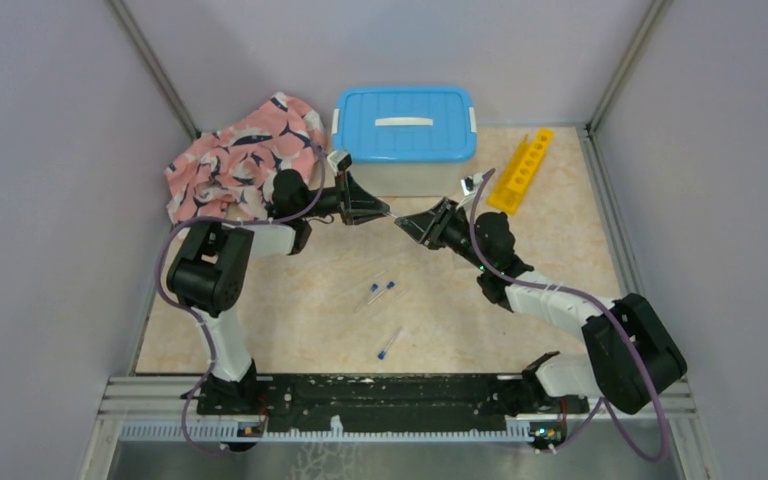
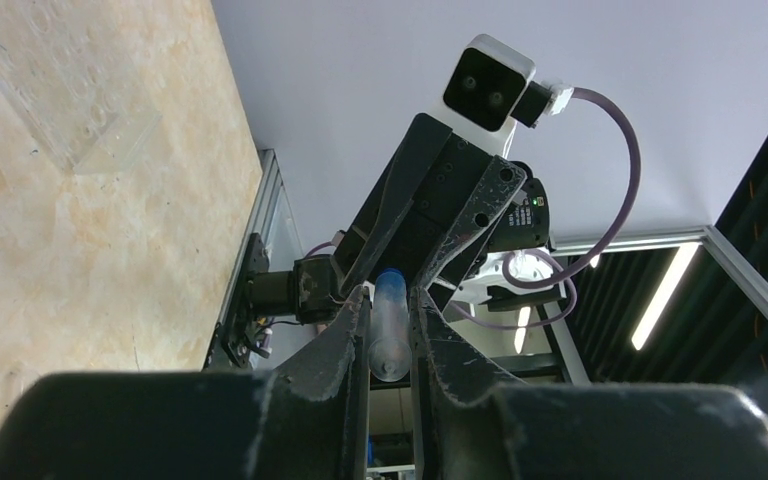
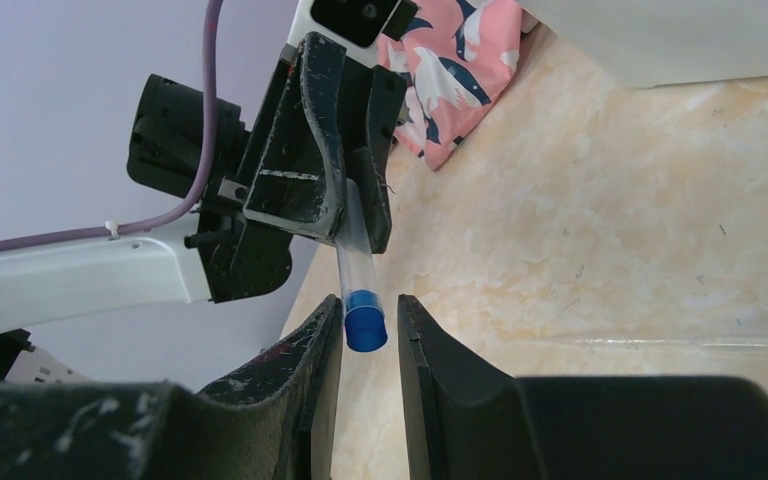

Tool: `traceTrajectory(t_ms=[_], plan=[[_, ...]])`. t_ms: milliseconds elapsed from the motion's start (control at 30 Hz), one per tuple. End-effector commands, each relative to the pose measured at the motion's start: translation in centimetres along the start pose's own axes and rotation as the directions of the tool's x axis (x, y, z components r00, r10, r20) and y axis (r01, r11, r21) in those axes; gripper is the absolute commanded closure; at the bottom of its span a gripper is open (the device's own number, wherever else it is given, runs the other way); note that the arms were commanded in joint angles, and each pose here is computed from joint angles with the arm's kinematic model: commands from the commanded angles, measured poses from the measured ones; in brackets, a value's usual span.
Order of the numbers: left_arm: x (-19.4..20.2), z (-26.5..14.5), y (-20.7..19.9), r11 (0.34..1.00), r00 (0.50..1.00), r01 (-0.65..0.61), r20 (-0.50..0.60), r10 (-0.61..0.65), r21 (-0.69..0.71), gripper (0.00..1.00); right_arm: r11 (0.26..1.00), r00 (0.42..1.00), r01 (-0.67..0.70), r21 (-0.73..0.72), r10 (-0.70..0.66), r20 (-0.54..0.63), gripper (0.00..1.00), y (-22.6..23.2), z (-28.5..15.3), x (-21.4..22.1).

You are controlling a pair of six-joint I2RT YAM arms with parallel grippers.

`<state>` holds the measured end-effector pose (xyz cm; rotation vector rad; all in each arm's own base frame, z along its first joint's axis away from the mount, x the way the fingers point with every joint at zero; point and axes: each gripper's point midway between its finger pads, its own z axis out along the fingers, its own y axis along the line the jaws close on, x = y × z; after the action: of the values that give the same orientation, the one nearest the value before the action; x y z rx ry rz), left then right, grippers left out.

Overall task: Organize the chemistry lab equipment
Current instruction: Pick up the test tube at the center of the board.

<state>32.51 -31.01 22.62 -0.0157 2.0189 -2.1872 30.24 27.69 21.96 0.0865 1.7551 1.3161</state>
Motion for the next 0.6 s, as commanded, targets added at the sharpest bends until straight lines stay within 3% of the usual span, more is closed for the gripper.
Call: traceTrajectory(t_ms=[0, 300, 567], plan=[[0.34, 0.03, 0.55, 0.999, 0.999, -0.034, -0.008, 0.034, 0.003, 1.00, 0.997, 0.997, 0.047, -0.055, -0.043, 0.071, 0.73, 2.02, 0.64, -2.49], [0.54, 0.15, 1.28, 0.999, 1.000, -0.028, -0.009, 0.028, -0.015, 1.00, 0.996, 0.997, 0.042, -0.073, -0.036, 0.074, 0.74, 2.53, 0.76, -2.75], [0.58, 0.37, 1.47, 1.000, 1.000, -0.024, -0.010, 0.024, -0.017, 1.00, 0.997, 0.998, 0.036, -0.072, -0.032, 0.057, 0.81, 2.46, 0.92, -2.47]])
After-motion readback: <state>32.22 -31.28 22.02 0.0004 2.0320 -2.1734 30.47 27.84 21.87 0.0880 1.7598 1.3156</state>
